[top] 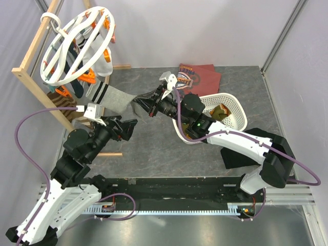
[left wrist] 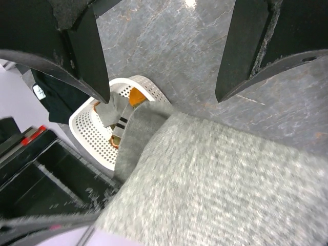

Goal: Remove the socks clipped to the hanger

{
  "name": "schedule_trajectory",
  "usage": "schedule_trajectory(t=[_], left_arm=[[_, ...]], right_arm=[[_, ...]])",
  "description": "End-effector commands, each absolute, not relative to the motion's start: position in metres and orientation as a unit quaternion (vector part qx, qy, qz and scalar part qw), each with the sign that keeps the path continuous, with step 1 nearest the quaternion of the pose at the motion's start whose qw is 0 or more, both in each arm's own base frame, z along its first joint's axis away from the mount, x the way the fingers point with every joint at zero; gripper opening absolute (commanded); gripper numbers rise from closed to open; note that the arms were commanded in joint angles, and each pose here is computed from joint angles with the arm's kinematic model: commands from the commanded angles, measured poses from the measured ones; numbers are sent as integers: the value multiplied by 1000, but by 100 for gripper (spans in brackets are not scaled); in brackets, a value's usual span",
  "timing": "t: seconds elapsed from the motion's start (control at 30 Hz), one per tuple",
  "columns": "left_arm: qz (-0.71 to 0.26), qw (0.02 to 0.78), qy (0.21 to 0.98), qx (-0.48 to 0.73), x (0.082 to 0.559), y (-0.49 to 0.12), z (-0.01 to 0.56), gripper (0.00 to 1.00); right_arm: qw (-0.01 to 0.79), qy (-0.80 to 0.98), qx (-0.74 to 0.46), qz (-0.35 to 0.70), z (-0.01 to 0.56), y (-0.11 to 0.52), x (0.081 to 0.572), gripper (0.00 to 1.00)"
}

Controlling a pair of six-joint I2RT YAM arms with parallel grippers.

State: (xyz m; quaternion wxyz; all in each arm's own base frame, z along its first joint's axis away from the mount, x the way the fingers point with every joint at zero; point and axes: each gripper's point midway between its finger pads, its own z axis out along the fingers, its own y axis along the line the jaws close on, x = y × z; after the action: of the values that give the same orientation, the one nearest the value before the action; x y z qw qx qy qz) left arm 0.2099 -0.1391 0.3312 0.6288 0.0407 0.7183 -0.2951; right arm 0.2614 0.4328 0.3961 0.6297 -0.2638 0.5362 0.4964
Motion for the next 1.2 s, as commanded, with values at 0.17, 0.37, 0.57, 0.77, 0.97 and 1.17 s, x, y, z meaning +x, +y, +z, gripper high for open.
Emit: schedule_trajectory(t=[0.17,0.37,0.57,0.77,0.97,1.17], left_arm=[[-321,632,704,40,202,-142,323,91],[-324,637,698,49,200,-143,322,93],[-334,629,700,50,200,-148,311,80],[-333,639,691,60,197,-146,314,25],[-333,638,692,59,197,-146,312,2],[-332,629,702,41,193,-140,317,26]], right_arm=[[565,510,-271,589,422,455,209,0],[544,517,-271,602,412,472,191,0],[539,523,-263,606,408,477,187,0],[538,531,-263,600,405,480,191,0],[536,538,-273,591,404,477,188,0],[575,552,-262,544,405,467,206,0]])
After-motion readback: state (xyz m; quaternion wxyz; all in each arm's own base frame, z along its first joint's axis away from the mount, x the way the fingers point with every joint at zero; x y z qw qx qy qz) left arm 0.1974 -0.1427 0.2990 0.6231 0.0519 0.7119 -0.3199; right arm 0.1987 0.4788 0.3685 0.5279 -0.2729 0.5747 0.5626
